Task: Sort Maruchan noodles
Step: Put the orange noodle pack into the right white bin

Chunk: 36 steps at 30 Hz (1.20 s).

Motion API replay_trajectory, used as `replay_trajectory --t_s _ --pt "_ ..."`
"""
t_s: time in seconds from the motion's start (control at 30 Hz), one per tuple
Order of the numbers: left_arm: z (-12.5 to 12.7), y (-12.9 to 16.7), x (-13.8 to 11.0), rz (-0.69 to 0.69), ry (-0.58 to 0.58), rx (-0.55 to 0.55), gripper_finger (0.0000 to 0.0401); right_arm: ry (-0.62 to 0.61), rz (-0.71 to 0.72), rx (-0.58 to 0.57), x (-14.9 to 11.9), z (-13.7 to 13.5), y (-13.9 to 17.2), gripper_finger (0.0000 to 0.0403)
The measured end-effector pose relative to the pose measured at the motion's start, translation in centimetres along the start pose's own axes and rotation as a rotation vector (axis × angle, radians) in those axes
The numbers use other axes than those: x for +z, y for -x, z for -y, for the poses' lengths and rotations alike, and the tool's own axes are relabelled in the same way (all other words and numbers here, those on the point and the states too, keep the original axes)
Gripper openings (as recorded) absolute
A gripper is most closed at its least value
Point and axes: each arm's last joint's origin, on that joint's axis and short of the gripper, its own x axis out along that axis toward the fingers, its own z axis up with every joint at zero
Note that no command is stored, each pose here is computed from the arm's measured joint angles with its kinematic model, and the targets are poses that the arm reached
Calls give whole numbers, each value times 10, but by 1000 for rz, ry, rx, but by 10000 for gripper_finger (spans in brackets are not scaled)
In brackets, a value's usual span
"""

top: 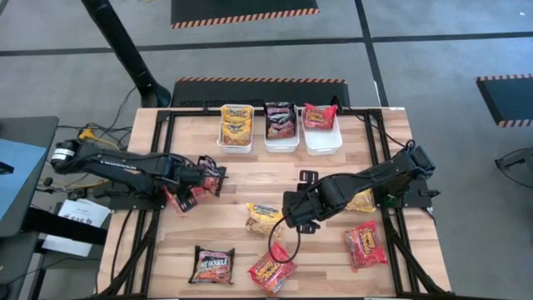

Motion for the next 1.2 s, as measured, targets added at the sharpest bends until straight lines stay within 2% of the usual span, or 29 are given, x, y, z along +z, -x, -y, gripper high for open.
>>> replay_trajectory --t_s 0.3,0.63,0.77,1.03,1.2 --pt "-3 -18 0 85 52 51 224 -4 16 4 1 -1 0 205" --pt "-9 -31 -7 79 113 94 222 -5 27 10 2 -3 1 205" --pt "-9 -31 -6 85 83 102 181 -13 46 17 4 -4 1 205" --pt "-8 -32 -5 84 32 86 21 -25 62 17 6 -2 0 205" --pt "-6 -32 -4 91 5 58 4 -35 60 12 7 1 -1 205"
